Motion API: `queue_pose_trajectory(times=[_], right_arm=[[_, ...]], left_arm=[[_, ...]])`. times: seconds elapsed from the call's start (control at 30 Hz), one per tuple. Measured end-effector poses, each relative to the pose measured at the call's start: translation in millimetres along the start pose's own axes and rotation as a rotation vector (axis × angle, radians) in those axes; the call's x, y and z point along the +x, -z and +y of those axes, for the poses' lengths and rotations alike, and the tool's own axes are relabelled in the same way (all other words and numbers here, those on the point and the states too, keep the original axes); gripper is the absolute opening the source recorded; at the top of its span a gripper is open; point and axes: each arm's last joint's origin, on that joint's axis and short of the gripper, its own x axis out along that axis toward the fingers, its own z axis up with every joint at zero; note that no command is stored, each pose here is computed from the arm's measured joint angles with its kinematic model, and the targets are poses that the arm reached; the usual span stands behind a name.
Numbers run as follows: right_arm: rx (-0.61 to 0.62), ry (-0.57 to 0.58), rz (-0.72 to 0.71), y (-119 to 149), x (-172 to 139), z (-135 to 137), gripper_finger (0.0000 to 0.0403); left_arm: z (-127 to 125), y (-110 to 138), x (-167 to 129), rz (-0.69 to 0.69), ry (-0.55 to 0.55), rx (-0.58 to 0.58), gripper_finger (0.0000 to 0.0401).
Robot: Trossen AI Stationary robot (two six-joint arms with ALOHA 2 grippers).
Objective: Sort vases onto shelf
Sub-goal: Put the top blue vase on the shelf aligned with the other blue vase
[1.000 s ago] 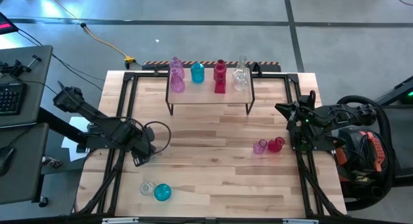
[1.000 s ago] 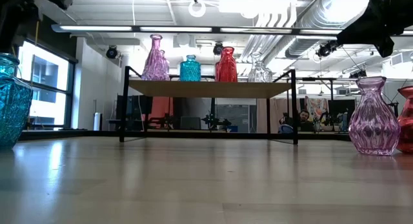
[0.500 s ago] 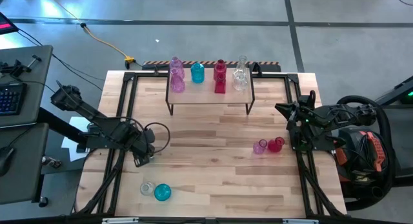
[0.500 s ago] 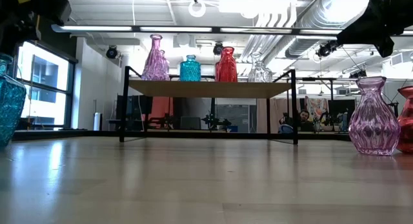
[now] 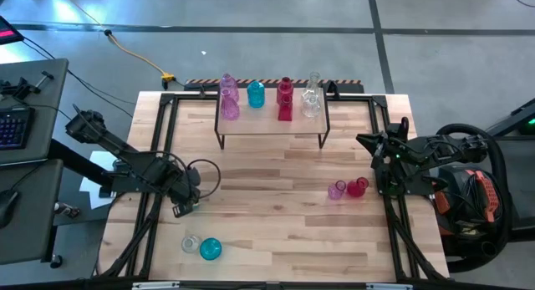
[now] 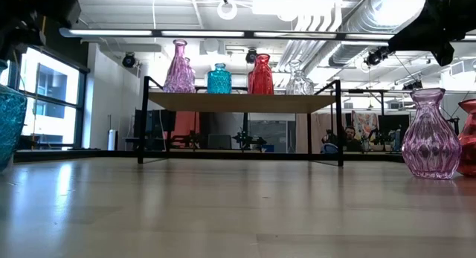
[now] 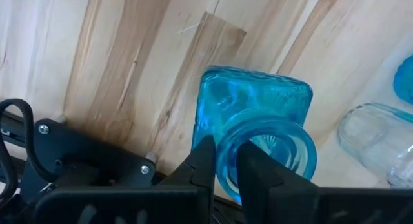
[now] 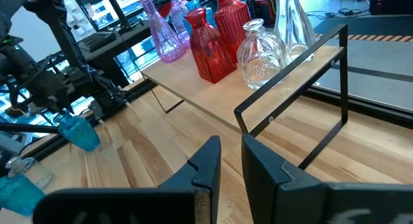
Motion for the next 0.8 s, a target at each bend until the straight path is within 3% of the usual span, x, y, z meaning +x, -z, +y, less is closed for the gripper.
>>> queue_pose_trajectory(times=[0.37, 0.8], right_arm=[[0.000, 0.000, 0.000, 0, 0, 0, 0.0044], [0.000, 0.000, 0.000, 0, 0, 0, 0.0044]], left_arm=[[-4, -6, -22, -0.039, 0.058, 0.052, 0.0031], [7, -37, -79, -0.203, 0.170, 0.134, 0.0032]])
